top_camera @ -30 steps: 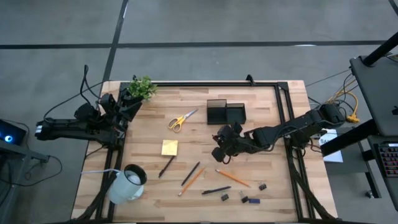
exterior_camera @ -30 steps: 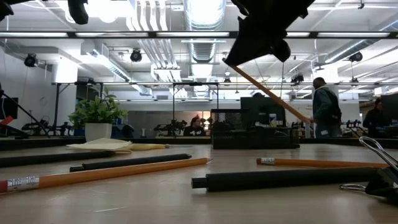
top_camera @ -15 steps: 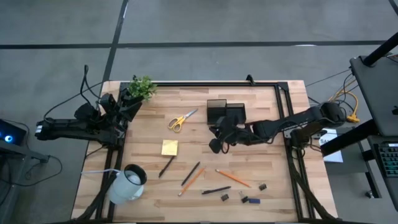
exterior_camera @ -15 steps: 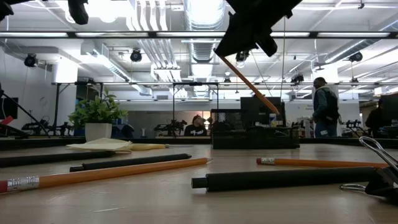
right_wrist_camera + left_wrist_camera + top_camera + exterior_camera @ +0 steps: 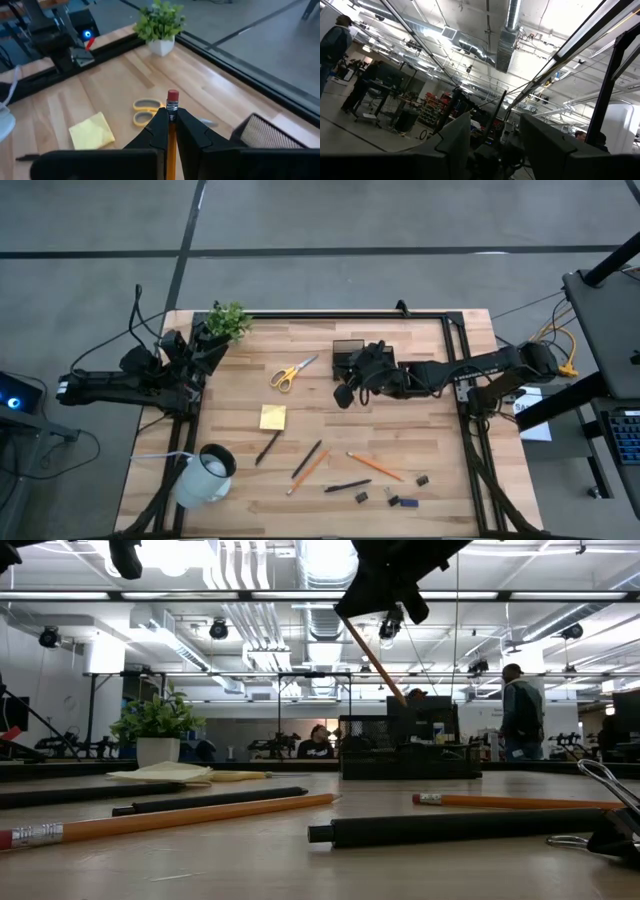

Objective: Pick and place office supplies into organizer
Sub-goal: Put the right pencil into the desk organizer

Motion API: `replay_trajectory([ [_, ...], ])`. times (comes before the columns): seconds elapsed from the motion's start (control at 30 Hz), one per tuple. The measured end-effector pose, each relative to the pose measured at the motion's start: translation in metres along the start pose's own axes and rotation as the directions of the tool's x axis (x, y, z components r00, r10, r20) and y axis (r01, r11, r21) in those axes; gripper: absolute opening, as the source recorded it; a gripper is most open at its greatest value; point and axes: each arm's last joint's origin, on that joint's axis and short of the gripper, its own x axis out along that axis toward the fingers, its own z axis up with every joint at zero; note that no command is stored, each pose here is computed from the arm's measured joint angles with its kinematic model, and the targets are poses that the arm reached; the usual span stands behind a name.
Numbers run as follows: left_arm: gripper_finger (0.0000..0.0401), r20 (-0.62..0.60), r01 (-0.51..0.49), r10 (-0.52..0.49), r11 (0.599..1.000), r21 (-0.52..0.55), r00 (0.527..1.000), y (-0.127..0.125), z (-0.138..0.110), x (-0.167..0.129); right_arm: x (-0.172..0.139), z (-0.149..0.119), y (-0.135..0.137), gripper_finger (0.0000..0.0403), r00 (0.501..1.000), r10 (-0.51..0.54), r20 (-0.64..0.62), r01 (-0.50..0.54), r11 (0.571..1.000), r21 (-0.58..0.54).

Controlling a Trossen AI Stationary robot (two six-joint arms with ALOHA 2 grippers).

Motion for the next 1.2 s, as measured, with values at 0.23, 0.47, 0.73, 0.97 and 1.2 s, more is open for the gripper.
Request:
replay_trajectory([
  [0.23, 0.0157, 0.000, 0.000, 0.000, 1.000, 0.000, 1.000, 0.000, 0.000, 0.000, 0.007, 0.008, -0.010, 0.0012, 1.000, 0.011, 0.016, -0.011, 1.000, -0.006],
  [0.47, 0.0157, 0.000, 0.000, 0.000, 1.000, -0.001, 1.000, 0.000, 0.000, 0.000, 0.013, 0.020, -0.020, 0.0012, 0.997, 0.035, 0.074, -0.037, 0.999, 0.028],
  [0.73, 0.0157, 0.000, 0.000, 0.000, 1.000, 0.000, 1.000, 0.000, 0.000, 0.000, 0.018, 0.031, -0.030, 0.0012, 0.991, 0.042, 0.128, -0.048, 0.998, 0.043],
  [0.97, 0.0157, 0.005, 0.002, -0.001, 1.000, -0.002, 1.000, 0.000, 0.001, -0.001, 0.021, 0.038, -0.040, 0.0012, 0.986, 0.035, 0.165, -0.044, 0.998, 0.050],
  [1.2, 0.0157, 0.006, 0.002, -0.002, 1.000, -0.002, 1.000, 0.000, 0.001, -0.001, 0.026, 0.046, -0.054, 0.0012, 0.983, 0.039, 0.182, -0.051, 0.997, 0.064],
])
